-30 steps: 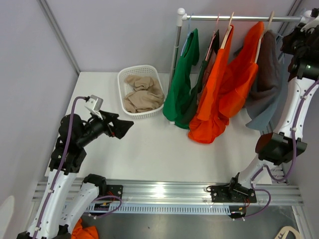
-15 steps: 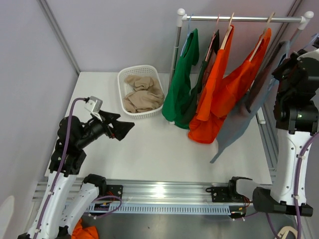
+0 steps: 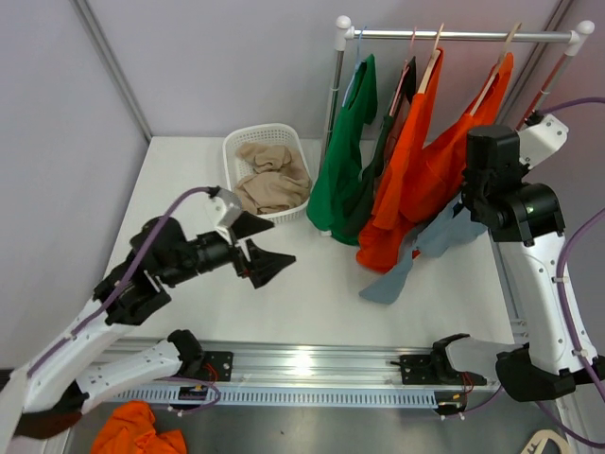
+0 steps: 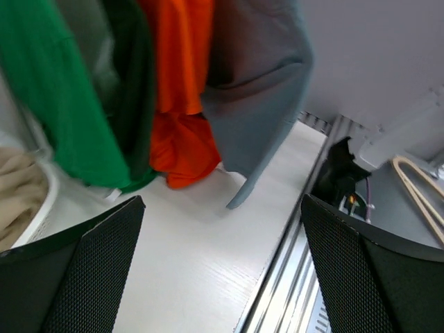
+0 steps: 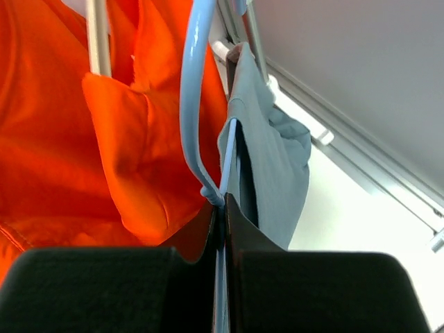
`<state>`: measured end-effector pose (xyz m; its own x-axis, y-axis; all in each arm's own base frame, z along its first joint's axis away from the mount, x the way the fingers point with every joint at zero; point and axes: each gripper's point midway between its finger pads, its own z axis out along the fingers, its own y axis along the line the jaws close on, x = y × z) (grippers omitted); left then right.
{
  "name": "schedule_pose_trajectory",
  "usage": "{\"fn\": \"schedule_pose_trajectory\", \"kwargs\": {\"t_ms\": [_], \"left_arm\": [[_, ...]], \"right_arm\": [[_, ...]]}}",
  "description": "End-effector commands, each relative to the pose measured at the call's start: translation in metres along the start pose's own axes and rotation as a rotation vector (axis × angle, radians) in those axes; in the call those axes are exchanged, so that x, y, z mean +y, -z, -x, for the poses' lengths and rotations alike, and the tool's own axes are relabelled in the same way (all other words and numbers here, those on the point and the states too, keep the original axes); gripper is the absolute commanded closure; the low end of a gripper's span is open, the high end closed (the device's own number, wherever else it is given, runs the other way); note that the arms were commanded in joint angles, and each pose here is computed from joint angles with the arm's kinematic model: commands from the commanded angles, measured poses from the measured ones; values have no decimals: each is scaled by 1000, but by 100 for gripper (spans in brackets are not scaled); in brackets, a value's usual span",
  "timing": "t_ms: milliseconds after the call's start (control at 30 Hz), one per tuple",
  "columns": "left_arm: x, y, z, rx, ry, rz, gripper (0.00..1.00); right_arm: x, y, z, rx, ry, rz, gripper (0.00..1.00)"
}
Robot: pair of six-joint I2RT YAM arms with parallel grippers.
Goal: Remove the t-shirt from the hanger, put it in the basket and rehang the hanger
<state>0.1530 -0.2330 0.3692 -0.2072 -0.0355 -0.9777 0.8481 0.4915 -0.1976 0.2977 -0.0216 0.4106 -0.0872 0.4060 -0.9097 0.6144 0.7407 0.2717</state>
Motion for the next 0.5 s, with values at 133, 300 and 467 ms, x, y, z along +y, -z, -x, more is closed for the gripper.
{"fn": "schedule_pose_trajectory", "kwargs": {"t_ms": [133, 300, 467], "left_arm": [[-22, -74, 0, 33, -215, 68, 0], [-50, -111, -13, 11, -273, 20, 1], [-55, -143, -30, 38, -295, 20, 0]], "right_arm": [[-1, 12, 5, -4, -153, -26, 100], [9, 19, 15, -17, -165, 20, 100], [17, 23, 23, -15, -166, 60, 100]]}}
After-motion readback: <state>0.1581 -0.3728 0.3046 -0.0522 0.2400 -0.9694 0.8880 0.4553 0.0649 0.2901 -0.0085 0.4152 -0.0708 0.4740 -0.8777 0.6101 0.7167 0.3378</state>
